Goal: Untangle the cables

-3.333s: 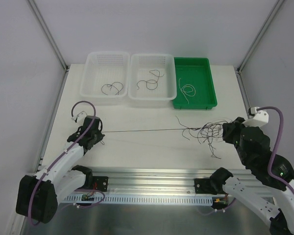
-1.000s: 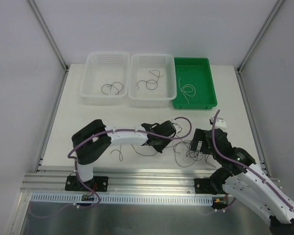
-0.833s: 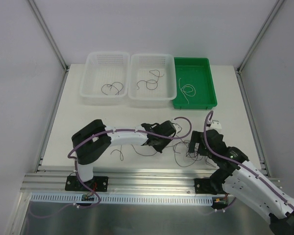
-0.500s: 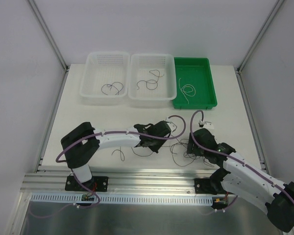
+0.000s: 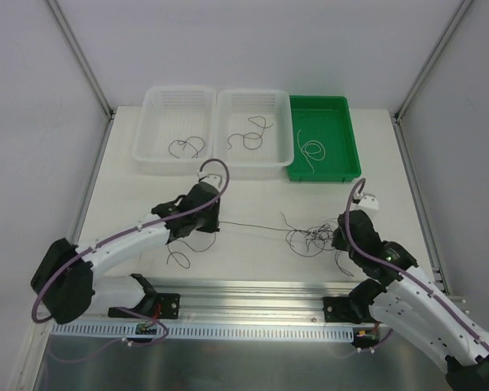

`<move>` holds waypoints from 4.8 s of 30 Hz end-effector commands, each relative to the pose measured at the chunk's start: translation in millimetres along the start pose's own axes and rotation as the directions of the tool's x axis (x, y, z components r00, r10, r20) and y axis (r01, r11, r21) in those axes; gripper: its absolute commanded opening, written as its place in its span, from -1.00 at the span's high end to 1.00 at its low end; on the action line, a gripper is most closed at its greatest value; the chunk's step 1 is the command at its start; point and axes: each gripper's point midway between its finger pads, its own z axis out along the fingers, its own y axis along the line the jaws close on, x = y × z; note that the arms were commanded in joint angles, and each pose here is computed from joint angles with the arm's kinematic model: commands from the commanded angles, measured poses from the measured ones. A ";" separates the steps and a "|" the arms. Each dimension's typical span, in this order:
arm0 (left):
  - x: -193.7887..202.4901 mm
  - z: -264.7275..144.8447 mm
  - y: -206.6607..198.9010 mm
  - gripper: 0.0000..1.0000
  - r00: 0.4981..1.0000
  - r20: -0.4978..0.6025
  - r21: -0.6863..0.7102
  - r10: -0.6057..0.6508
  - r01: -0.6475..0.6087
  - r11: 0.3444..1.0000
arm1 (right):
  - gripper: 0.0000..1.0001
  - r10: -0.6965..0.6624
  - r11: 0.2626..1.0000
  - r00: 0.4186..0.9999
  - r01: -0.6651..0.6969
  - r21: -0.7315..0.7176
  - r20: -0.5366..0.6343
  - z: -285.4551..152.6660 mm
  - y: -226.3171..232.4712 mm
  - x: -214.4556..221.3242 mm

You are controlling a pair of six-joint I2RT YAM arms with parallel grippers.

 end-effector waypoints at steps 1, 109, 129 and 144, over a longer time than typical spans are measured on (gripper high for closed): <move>-7.3 -21.5 42.8 1.00 0.977 0.109 -0.078 -0.181 0.190 0.979 | 0.99 -0.019 0.990 0.996 0.006 0.141 0.086 -23.4 -34.4 -28.4; -89.3 -184.3 182.5 1.00 0.789 0.600 -0.302 -0.130 0.374 0.877 | 0.82 -0.026 0.985 0.990 0.001 -0.173 -0.141 4.4 37.2 -45.1; -88.1 -164.1 168.8 1.00 0.827 0.550 -0.242 -0.118 0.294 0.925 | -0.63 -0.204 0.972 0.951 0.170 -0.162 -0.231 70.7 113.2 -22.2; -85.4 -170.4 177.8 1.00 0.815 0.570 -0.287 -0.104 0.316 0.904 | -0.31 -0.279 0.949 0.926 0.306 0.074 -0.255 136.2 92.8 1.4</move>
